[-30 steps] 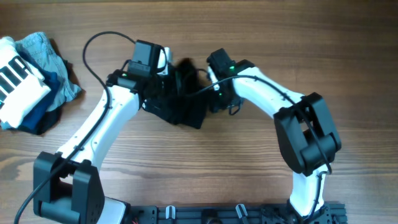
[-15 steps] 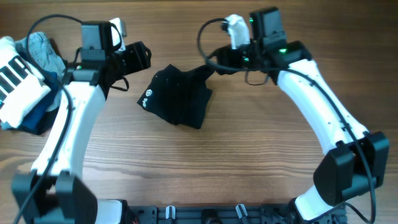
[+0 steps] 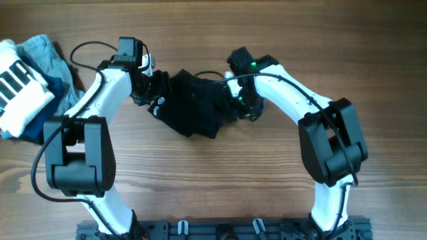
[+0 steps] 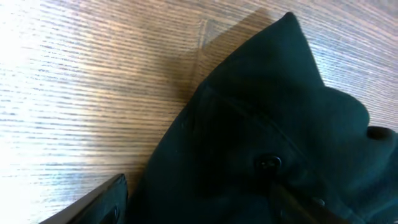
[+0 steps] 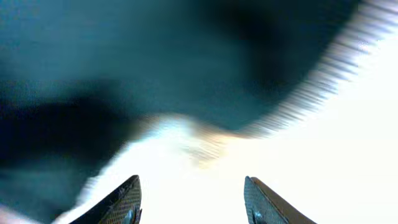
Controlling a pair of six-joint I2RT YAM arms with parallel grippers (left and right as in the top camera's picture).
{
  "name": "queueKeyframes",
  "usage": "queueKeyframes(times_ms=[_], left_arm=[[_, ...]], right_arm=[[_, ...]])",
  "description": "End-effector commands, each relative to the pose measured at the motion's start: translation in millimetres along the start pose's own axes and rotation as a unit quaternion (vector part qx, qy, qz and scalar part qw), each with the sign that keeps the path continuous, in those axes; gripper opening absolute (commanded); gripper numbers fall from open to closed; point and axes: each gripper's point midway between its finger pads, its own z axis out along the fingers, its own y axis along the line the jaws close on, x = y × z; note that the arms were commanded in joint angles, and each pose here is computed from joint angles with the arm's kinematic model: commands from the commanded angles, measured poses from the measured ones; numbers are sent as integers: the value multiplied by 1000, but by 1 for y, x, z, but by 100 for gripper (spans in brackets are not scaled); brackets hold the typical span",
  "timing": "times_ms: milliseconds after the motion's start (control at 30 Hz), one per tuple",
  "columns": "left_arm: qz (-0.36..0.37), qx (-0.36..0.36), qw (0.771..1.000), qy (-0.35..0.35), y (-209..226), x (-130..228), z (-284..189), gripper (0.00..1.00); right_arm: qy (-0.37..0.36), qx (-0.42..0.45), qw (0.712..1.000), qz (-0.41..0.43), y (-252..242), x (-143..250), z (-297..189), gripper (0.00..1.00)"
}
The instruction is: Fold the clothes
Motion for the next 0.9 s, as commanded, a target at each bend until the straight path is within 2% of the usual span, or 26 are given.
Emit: queueKeyframes(times_ms=[0,133,267,400,467,667,867], left_arm=[[6,4,1000,8,-1,4,4,72],[-5,-10,999,42,6,20,3,71],[-13,-41,997,62,17,31,1,73],[-13,-42,997,62,17,31,1,74],[-15,-45,996,72,18,37,1,73],[-16,-48,996,79,19,41,1,75],[-16,-48,996,79,19,40,1,76]], right_arm=[[-31,93,995,28,-39,-10,-13,55],[-33,70,996,46,-32,-12,-12,54],[-57,-41,997,30,-2,-16,-37,55],[-116,-128,984,-37,29,-21,-85,58],[-123,-167,976,-60,46,-19,-93,59],[-67,-173,980,-78,66,1,-56,59],[-20,-141,988,-61,70,10,-6,59]])
